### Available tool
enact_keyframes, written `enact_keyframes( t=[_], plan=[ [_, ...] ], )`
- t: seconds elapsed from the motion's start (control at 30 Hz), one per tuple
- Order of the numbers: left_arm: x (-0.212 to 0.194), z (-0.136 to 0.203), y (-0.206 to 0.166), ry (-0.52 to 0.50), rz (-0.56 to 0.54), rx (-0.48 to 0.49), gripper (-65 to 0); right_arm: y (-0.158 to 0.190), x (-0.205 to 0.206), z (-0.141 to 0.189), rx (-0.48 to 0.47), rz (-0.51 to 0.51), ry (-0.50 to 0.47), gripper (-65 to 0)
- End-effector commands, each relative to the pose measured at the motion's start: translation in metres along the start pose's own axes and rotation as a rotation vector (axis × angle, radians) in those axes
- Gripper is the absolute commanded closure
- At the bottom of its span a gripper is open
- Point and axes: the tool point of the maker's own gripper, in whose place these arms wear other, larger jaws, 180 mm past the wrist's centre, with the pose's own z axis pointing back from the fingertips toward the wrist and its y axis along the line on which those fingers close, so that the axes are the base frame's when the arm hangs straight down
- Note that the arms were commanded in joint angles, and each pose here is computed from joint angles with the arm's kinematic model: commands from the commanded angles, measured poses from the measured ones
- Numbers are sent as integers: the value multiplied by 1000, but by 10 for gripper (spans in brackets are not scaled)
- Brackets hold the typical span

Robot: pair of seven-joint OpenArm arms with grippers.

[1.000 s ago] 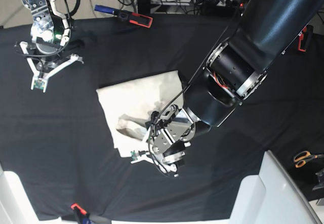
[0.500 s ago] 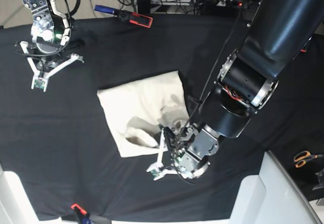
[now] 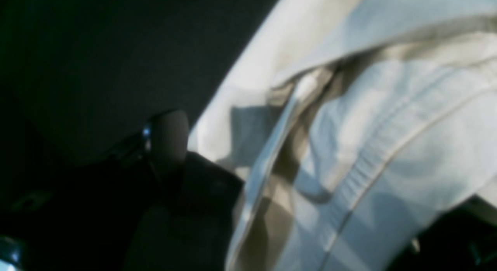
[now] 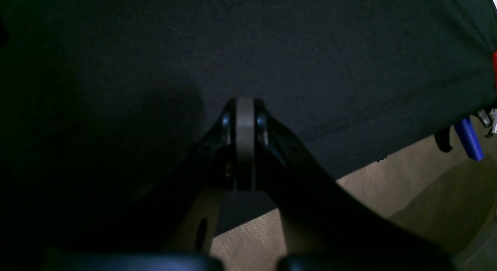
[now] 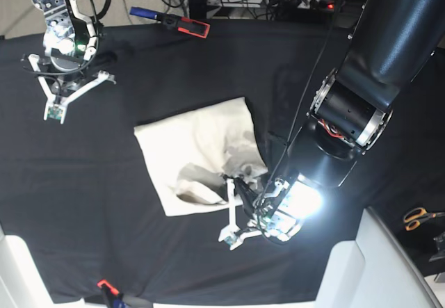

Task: Fold the T-shirt properly
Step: 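Drag the left gripper along the shirt's hem edge to straighten it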

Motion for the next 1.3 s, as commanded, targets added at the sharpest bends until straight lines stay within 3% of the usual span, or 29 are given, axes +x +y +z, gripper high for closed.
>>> enact_keyframes(
  t=[0.0, 0.3, 0.47, 0.73, 0.97, 1.13, 1.27],
  plan=[
    [32, 10, 10, -86, 7, 12, -464, -2, 10, 2, -7, 0, -38, 0],
    [53, 9, -6, -179, 42, -54, -464, -2, 11, 2, -7, 0, -40, 0],
    [75, 16, -6, -277, 132, -90, -464, -2, 11, 2, -7, 0, -40, 0],
    [65, 18, 15, -261, 229, -80, -462, -2, 10, 2, -7, 0, -38, 0],
    [44, 9, 5, -200, 242, -99, -462, -2, 11, 2, -6, -1, -39, 0],
    [37, 8, -13, -156, 212, -180, -462, -1, 10, 2, -5, -2, -39, 0],
    [47, 15, -17, -201, 319, -257, -462, -1, 10, 2, -6, -1, -37, 0]
  ],
)
